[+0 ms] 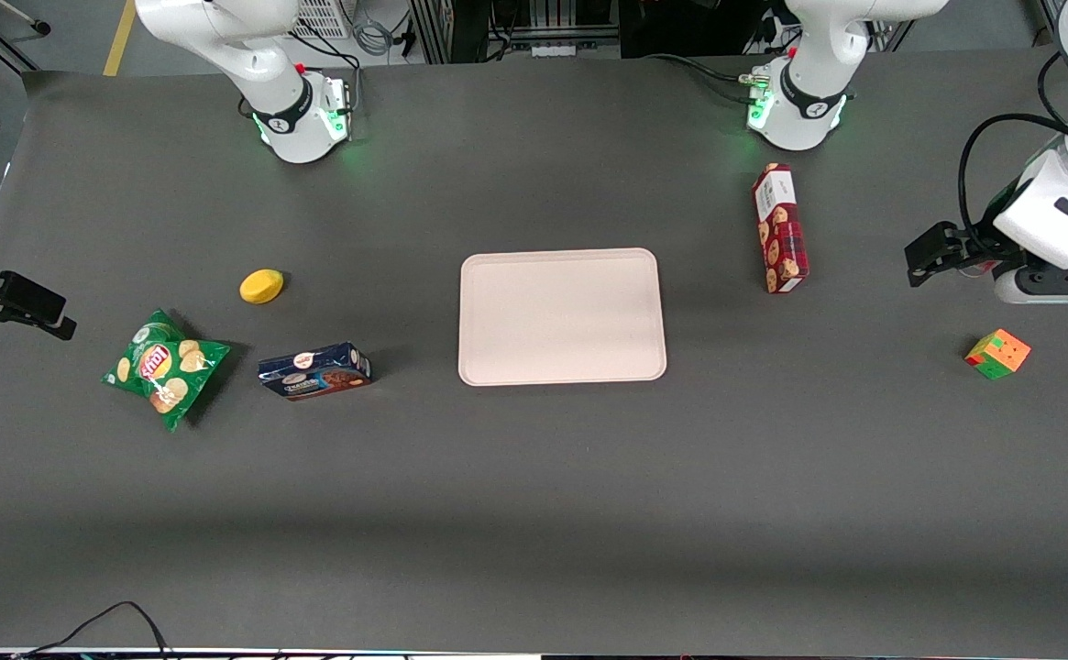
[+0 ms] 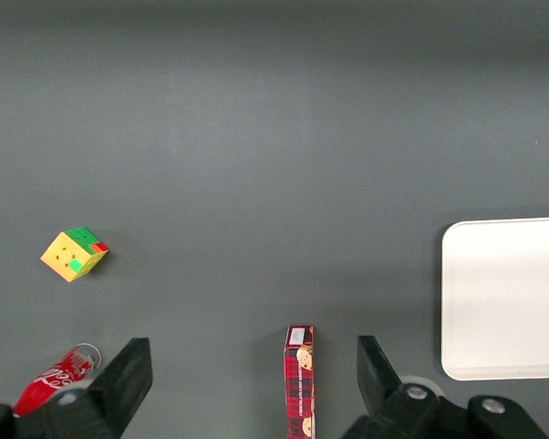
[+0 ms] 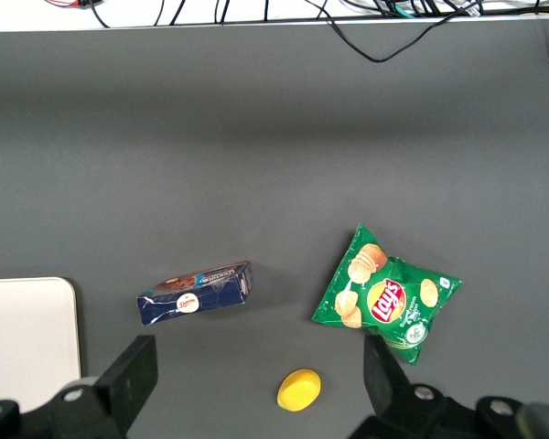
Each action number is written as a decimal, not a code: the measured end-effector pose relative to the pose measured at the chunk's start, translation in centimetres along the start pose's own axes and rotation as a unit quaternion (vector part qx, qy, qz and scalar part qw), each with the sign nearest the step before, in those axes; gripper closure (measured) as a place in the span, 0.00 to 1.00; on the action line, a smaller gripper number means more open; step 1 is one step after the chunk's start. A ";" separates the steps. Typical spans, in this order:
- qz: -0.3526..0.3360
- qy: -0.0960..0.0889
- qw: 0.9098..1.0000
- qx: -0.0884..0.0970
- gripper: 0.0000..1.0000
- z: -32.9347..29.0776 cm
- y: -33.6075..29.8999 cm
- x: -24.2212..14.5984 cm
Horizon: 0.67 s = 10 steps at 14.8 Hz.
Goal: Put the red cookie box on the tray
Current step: 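Move the open left gripper over the red plaid shortbread box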
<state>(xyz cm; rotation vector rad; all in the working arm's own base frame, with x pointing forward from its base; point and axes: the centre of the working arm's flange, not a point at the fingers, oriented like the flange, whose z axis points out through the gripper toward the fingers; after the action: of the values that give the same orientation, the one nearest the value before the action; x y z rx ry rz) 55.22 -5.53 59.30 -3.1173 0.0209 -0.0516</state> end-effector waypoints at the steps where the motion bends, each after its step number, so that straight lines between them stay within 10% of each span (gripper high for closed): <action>1: 0.000 0.000 1.000 0.000 0.00 0.0 0.0 0.0; 10: 0.001 0.005 1.000 0.000 0.00 -0.5 0.1 0.2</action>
<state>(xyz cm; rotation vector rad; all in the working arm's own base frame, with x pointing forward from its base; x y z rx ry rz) 55.36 -5.65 59.78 -3.1171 0.0238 -0.0678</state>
